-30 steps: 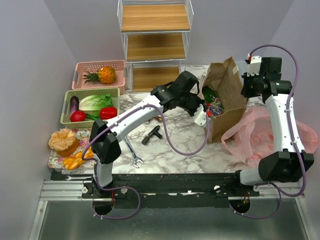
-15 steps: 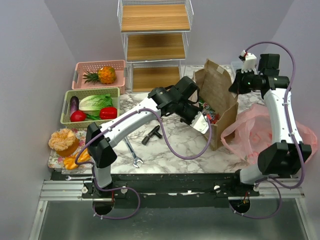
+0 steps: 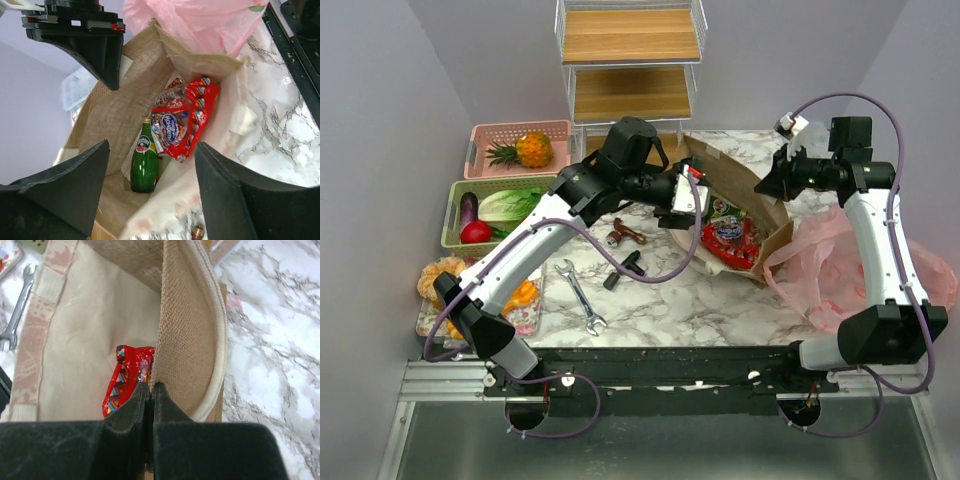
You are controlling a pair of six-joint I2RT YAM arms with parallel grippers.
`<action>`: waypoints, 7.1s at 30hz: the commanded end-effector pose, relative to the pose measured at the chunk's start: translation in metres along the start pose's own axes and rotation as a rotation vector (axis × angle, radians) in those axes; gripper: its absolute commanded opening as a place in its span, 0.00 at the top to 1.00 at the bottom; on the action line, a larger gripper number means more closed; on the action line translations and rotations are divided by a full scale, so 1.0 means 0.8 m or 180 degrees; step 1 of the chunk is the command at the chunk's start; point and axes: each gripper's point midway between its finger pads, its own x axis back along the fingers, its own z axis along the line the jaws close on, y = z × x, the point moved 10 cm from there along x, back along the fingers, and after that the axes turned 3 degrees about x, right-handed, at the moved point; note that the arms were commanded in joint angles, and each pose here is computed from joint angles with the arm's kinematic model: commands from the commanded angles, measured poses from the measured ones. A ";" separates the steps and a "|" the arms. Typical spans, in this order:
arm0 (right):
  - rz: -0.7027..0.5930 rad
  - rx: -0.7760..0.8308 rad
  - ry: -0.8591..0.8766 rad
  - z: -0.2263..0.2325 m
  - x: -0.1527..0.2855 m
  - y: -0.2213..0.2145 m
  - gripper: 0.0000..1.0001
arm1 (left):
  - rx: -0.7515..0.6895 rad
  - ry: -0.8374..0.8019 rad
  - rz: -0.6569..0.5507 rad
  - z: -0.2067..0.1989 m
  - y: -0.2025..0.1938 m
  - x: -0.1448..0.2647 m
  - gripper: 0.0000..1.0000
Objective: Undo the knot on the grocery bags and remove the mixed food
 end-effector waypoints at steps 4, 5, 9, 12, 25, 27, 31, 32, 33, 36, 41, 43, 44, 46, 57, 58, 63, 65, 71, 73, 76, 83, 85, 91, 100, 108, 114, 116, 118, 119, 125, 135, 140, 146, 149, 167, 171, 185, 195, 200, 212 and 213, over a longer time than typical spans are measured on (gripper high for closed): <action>-0.0328 0.0677 0.0389 0.056 0.012 0.015 0.99 | 0.0096 -0.0224 0.0618 -0.009 -0.079 -0.074 0.47; -0.0343 0.0702 0.0391 0.059 0.013 0.015 0.99 | 0.0109 -0.0275 0.0688 -0.012 -0.088 -0.080 0.51; -0.0307 0.0739 0.0416 0.066 0.016 0.010 0.99 | 0.0081 -0.0490 0.0912 -0.037 -0.127 -0.097 0.60; -0.0242 0.0762 0.0388 0.068 0.016 0.000 0.99 | 0.0113 -0.0446 0.0968 -0.047 -0.147 -0.110 0.54; -0.0053 0.0619 0.0228 0.056 0.006 -0.011 0.99 | 0.0178 -0.0295 0.1145 -0.014 -0.207 -0.193 0.27; -0.0031 0.0586 0.0199 0.053 0.004 -0.010 0.99 | 0.0111 -0.0613 0.1145 -0.020 -0.212 -0.197 0.27; 0.0008 0.0493 0.0181 0.048 0.001 -0.008 0.99 | 0.0067 -0.1079 0.1161 -0.036 -0.226 -0.200 0.21; 0.0021 0.0465 0.0177 0.047 -0.001 -0.009 0.99 | 0.0067 -0.1094 0.1179 -0.039 -0.232 -0.202 0.19; 0.0031 0.0445 0.0169 0.047 -0.001 -0.009 0.99 | 0.0084 -0.1068 0.1209 -0.040 -0.238 -0.207 0.17; 0.0058 0.0413 0.0120 0.044 -0.004 -0.010 0.99 | 0.0156 -0.0891 0.1355 -0.032 -0.249 -0.219 0.24; 0.0089 0.0392 0.0101 0.042 -0.006 -0.012 0.99 | 0.0141 -0.0549 0.1177 -0.012 -0.226 -0.218 0.64; 0.0076 0.0384 0.0135 0.042 -0.007 -0.012 0.99 | 0.0050 -0.0376 0.0997 -0.004 -0.209 -0.213 0.77; 0.0067 0.0380 0.0156 0.042 -0.008 -0.011 0.99 | 0.0035 -0.0292 0.0882 0.001 -0.197 -0.209 0.86; 0.0041 0.0387 0.0170 0.041 -0.009 -0.010 0.99 | 0.0094 -0.0194 0.0669 0.009 -0.173 -0.201 1.00; -0.0133 0.0371 0.0033 0.035 -0.014 -0.004 0.88 | 0.0503 0.0028 -0.0080 0.034 -0.059 -0.126 1.00; -0.0154 0.0372 0.0012 0.035 -0.013 -0.002 0.86 | 0.0545 0.0051 -0.0070 0.037 -0.057 -0.119 1.00; -0.0255 0.0382 -0.0086 0.033 -0.014 0.004 0.76 | 0.0756 0.0235 -0.0049 0.061 -0.050 -0.083 1.00; -0.0309 0.0373 -0.0111 0.032 -0.012 0.009 0.58 | 0.0834 0.0306 -0.0083 0.069 -0.046 -0.070 1.00; -0.0603 0.0351 -0.0251 0.035 0.004 0.041 0.11 | 0.0958 0.0508 -0.0105 0.090 -0.036 -0.044 1.00; -0.0732 0.0375 -0.0276 0.038 0.012 0.053 0.09 | 0.1030 0.0609 -0.0117 0.100 -0.035 -0.036 1.00; -0.0874 0.0498 -0.0227 0.048 0.025 0.066 0.08 | 0.1189 0.0768 -0.0222 0.116 -0.023 -0.023 1.00; -0.1001 0.0948 0.0017 0.074 0.047 0.065 0.07 | 0.1537 0.1111 -0.0572 0.146 0.011 -0.006 1.00; -0.1034 0.1112 0.0050 0.082 0.056 0.065 0.07 | 0.1599 0.1242 -0.0657 0.152 0.018 -0.002 1.00; -0.1206 0.1524 -0.0317 0.097 0.080 0.058 0.06 | 0.1733 0.1485 -0.0866 0.161 0.036 0.007 1.00; -0.1199 0.1606 -0.0346 0.107 0.078 0.028 0.01 | 0.2021 0.1507 -0.1019 0.161 0.048 0.013 1.00; -0.1757 0.1462 0.0041 0.090 0.033 0.034 0.00 | 0.2211 0.0478 -0.1456 0.134 0.080 0.011 1.00; -0.1794 0.1540 0.0344 0.103 0.019 0.031 0.00 | 0.2289 0.0561 -0.1439 0.129 0.080 0.013 1.00; -0.1771 0.1608 0.0431 0.111 0.020 0.029 0.00 | 0.2300 0.0661 -0.1421 0.132 0.079 0.014 1.00; -0.1735 0.1639 0.0425 0.116 0.021 0.026 0.00 | 0.2320 0.0783 -0.1417 0.134 0.078 0.015 1.00; -0.1717 0.1636 0.0395 0.117 0.021 0.023 0.00 | 0.2317 0.0854 -0.1420 0.136 0.079 0.017 1.00; -0.1980 0.1568 -0.0273 0.107 0.004 0.023 0.00 | 0.2409 0.0795 -0.1571 0.131 0.098 0.018 1.00; -0.2227 0.1532 -0.0532 0.113 -0.013 0.022 0.00 | 0.2596 0.1118 -0.1603 0.128 0.108 0.020 1.00; -0.2078 0.1321 -0.0357 0.125 -0.002 0.018 0.00 | 0.2554 0.1446 -0.1665 0.138 0.112 0.035 1.00; -0.2255 0.1044 -0.0650 0.128 0.010 0.008 0.00 | 0.2549 0.1526 -0.1821 0.141 0.128 0.034 1.00; -0.2400 0.1034 -0.0681 0.130 0.012 0.009 0.00 | 0.2612 0.1565 -0.1825 0.140 0.129 0.028 1.00; -0.2581 0.1057 -0.1289 0.108 -0.016 0.028 0.00 | 0.2867 0.1513 -0.1914 0.133 0.134 0.019 1.00; -0.2560 0.1048 -0.1387 0.100 -0.020 0.039 0.23 | 0.2885 0.1351 -0.1891 0.125 0.133 0.020 1.00; -0.2858 -0.0227 -0.0853 0.130 0.025 0.106 0.99 | 0.1193 0.1642 -0.1238 0.132 0.107 0.130 0.02; -0.2284 0.0567 0.1047 0.189 0.034 0.106 0.99 | 0.1610 0.0630 -0.0623 0.068 0.055 0.164 0.02; -0.2103 0.0672 0.1384 0.191 0.029 0.112 0.99 | 0.2207 0.0179 -0.0580 0.033 0.026 0.147 0.02; -0.1953 0.0558 0.1845 0.184 0.009 0.135 0.99 | 0.3126 -0.0044 -0.1195 -0.007 -0.006 0.117 0.17; -0.1917 0.0519 0.1877 0.184 0.007 0.135 0.99 | 0.3202 -0.0077 -0.1244 -0.007 -0.006 0.116 0.22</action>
